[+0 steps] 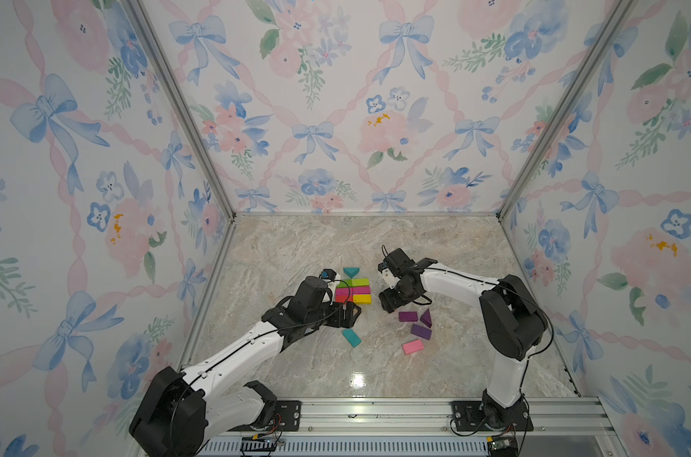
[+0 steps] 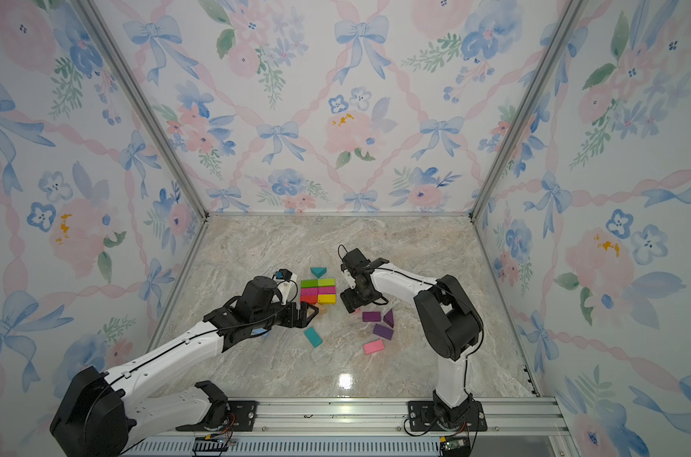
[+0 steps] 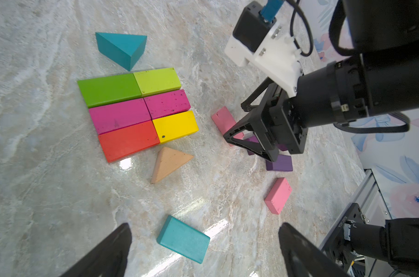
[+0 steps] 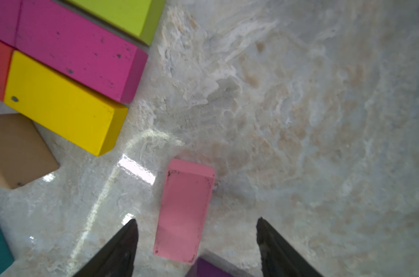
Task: Assemble a piece of candy with building blocks
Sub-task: Pick up the building block from the center of the board, then place the building block at the center of the board.
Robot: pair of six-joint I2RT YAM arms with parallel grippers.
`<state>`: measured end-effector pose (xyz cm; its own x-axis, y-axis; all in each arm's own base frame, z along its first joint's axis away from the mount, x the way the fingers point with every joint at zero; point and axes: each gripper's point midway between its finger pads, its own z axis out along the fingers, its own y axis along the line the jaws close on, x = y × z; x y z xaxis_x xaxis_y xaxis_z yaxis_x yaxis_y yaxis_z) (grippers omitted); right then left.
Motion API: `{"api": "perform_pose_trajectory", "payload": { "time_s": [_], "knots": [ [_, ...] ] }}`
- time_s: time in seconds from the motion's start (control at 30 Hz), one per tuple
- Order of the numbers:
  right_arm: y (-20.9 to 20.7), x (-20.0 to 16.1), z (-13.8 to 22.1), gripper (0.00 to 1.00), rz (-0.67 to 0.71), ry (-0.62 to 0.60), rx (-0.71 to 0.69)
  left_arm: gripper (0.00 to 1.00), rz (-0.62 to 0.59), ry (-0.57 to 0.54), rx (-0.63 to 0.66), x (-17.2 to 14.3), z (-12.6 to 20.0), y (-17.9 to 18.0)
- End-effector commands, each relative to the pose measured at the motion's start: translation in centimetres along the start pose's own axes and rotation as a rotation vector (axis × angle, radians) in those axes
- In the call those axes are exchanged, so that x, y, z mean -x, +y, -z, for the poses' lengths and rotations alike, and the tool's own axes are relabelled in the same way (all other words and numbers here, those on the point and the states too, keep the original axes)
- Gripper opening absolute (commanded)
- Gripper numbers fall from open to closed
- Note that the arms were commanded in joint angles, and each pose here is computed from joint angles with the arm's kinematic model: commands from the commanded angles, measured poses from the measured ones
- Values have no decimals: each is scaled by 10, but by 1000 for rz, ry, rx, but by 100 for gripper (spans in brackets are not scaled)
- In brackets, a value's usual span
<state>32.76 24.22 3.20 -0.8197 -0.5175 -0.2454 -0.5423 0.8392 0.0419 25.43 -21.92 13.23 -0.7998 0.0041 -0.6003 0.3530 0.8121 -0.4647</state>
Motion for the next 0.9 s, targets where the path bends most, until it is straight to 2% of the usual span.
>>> {"api": "perform_pose_trajectory", "payload": {
  "time_s": [0.0,0.03,0.2,0.3,0.43,0.6,0.73,0.87],
  "knots": [
    [2,-8,-6,74,66,79,-11,98,-25,-19,3,8,0,-3],
    [2,-9,-7,69,72,90,-10,98,-30,-42,-9,20,3,-10],
    [0,-6,-9,38,104,120,-6,98,-31,-42,-8,24,1,-11],
    [-3,-4,-10,25,173,152,-4,98,-28,-41,-14,26,1,-11],
    [-12,9,-9,22,327,147,12,98,-28,-43,-34,28,3,-14],
    [-27,31,-9,23,543,142,38,98,-50,-44,-88,30,9,-25],
    [-42,48,-11,24,620,163,58,98,-55,-53,-113,32,15,-29],
    [-48,46,-18,27,716,212,72,98,-49,-52,-111,30,16,-27]
  ]
}}
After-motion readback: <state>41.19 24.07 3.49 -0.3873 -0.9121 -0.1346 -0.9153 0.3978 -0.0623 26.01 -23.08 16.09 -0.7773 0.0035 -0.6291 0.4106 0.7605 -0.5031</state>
